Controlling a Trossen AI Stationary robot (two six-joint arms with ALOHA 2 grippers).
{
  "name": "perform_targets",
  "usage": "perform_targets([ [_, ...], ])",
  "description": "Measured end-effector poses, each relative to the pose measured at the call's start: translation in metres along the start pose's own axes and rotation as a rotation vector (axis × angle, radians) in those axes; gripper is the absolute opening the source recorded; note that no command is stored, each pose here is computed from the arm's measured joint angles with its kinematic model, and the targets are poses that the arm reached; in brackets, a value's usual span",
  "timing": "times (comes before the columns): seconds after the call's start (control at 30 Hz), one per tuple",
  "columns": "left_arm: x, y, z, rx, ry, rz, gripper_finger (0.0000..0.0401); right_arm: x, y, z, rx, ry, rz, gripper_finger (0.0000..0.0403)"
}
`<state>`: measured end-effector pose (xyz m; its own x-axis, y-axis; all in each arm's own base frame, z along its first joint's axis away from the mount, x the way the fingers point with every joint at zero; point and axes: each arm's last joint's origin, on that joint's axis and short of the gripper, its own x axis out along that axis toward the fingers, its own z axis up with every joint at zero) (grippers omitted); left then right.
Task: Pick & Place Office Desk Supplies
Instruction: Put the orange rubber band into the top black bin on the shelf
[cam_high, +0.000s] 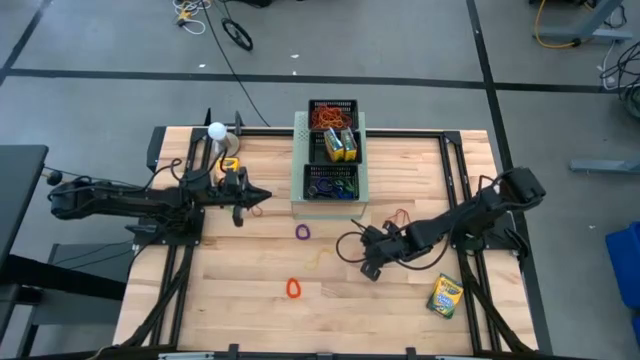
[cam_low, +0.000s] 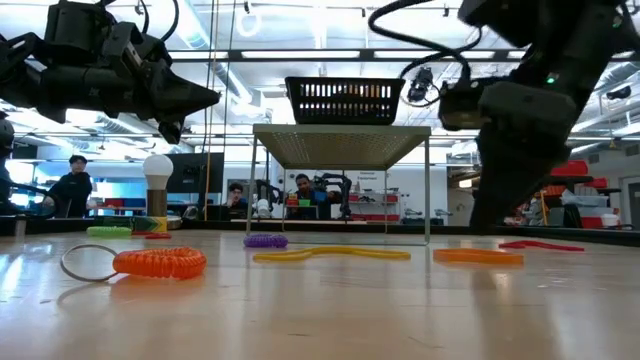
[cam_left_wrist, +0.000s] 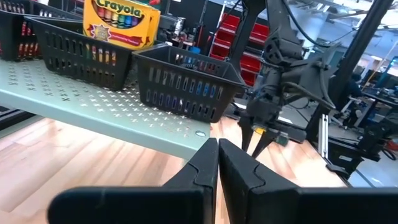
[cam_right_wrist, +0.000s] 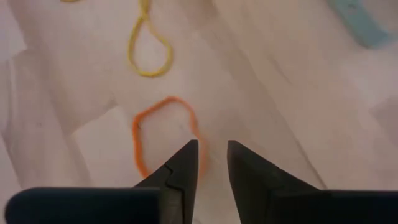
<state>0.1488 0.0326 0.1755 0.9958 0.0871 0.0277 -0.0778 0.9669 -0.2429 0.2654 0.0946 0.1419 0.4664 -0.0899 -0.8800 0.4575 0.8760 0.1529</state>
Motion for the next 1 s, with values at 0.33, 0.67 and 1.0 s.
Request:
perform_targets([
  [0.33, 0.0, -0.003, -0.001, 0.002, 0.01, -0.022, 0.002, 0.018, -0.001, -0.001, -0.038, 0.049, 0.001, 0.0074],
  [0.67, 0.0, -0.003, -0.001, -0.054, 0.008, -0.015, 0.002, 0.014, 0.001, 0.001, -0.115, 0.058, 0.066, 0.0009],
  [1.0, 0.0, -0.003, -0.001, -0.04, 0.01, -0.014, 0.002, -0.05, 0.032, 0.043, -0.235, -0.068, 0.226, 0.0004],
])
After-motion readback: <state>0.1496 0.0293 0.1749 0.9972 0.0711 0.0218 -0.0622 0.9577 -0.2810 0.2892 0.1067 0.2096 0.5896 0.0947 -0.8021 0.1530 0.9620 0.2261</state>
